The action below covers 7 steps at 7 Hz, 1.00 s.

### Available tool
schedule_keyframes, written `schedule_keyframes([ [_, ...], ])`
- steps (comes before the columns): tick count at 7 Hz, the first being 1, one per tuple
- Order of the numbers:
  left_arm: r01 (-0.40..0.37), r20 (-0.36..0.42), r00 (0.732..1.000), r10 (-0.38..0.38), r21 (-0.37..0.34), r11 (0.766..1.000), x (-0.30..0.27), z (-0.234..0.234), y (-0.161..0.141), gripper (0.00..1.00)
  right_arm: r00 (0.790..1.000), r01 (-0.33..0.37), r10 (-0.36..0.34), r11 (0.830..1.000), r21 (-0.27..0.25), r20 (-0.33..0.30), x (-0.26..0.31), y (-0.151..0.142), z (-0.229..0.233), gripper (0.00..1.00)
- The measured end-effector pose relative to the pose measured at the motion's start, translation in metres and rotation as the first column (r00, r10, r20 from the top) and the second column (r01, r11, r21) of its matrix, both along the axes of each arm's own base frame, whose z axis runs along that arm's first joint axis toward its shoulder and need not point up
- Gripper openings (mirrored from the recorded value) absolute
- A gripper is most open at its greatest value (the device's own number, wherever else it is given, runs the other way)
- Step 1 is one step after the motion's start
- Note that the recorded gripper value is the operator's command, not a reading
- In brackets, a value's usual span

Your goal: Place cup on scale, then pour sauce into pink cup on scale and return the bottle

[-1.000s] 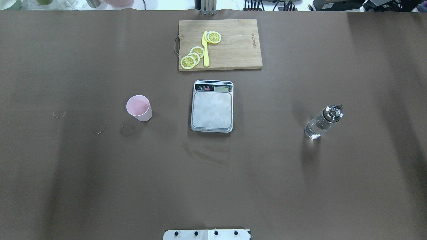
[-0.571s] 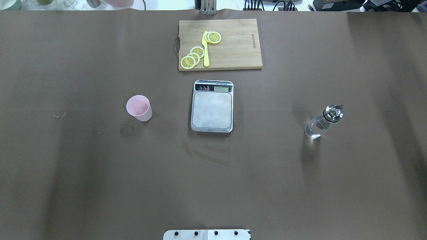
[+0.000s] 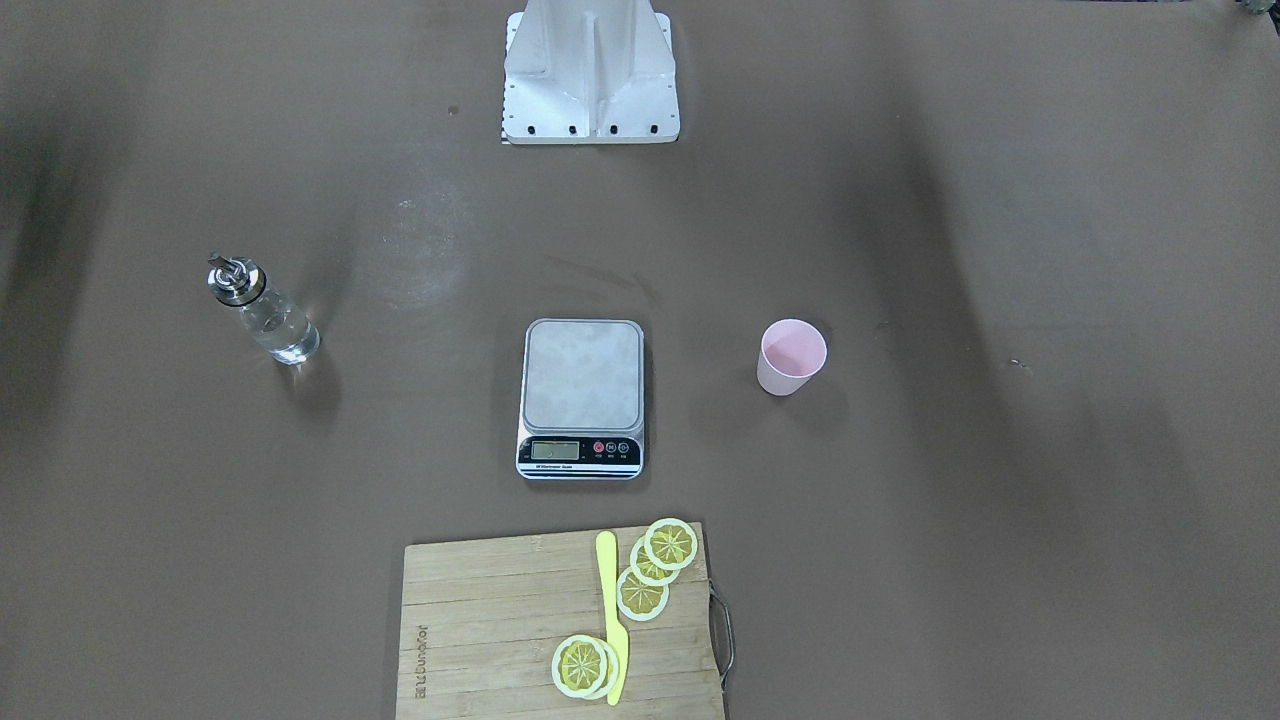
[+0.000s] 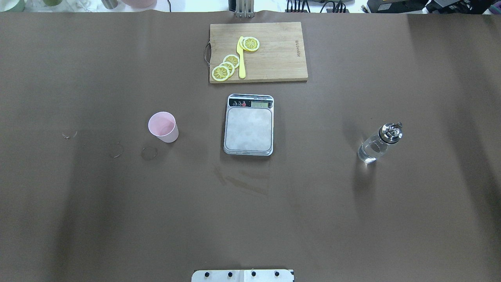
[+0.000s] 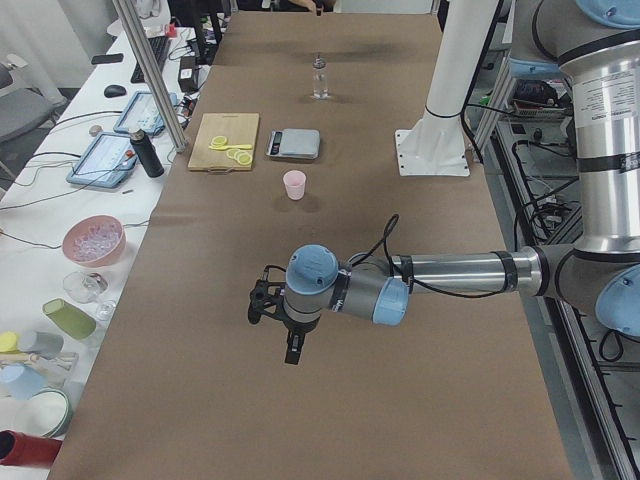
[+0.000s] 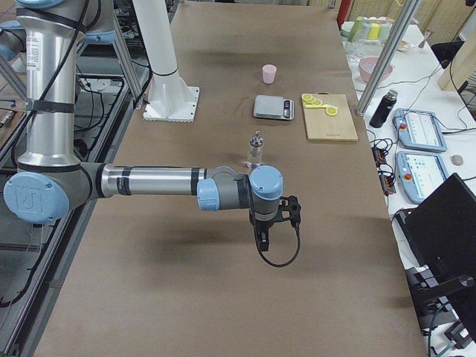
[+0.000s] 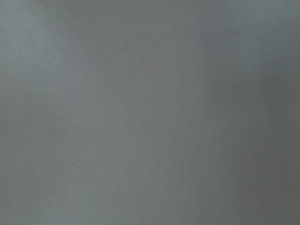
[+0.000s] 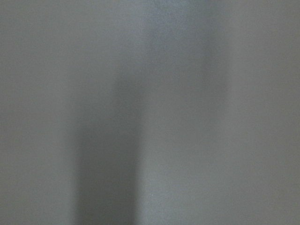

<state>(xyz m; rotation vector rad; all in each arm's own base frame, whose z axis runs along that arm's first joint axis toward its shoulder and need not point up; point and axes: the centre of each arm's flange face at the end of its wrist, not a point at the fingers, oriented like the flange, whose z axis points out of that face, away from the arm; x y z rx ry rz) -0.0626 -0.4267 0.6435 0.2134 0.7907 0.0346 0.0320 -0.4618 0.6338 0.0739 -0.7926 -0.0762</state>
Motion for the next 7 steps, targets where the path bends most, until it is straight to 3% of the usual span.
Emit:
schedule_keyframes([
  [7, 0.000, 0.005, 1.000, 0.000, 0.014, 1.000, 0.0006, -0.0068, -0.0074, 0.99, 1.000, 0.012, -0.012, 1.000, 0.020, 0.024, -0.0017, -0.0001, -0.0041, 1.00],
])
